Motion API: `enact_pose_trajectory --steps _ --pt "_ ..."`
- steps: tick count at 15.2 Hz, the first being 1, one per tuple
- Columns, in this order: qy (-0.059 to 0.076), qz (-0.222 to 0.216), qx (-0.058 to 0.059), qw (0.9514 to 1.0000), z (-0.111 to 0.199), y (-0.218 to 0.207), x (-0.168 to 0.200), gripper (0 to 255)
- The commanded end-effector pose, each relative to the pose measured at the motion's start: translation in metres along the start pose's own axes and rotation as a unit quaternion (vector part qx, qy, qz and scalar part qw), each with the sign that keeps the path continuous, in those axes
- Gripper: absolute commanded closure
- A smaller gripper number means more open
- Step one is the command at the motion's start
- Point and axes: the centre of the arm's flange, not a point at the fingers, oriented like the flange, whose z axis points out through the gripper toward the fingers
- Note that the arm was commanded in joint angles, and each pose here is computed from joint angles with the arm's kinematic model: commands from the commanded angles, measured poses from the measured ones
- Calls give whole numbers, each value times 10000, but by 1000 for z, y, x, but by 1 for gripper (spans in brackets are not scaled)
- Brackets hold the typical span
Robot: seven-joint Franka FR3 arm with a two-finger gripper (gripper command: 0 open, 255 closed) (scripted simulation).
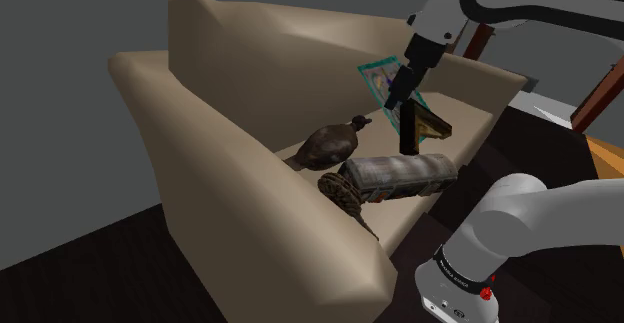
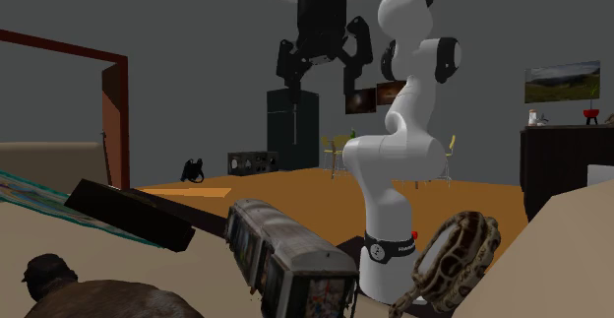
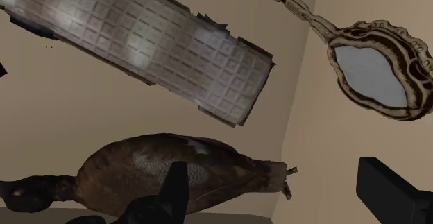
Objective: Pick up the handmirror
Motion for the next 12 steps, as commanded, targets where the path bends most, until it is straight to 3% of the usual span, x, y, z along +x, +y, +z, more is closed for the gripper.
enact_pose_trajectory --steps 1,6,12 --pt "0 0 0 10000 0 0 0 0" --pt "16 -482 -386 9981 36 -67 -7 0" --pt "36 -1057 -848 9908 86 -142 -24 0"
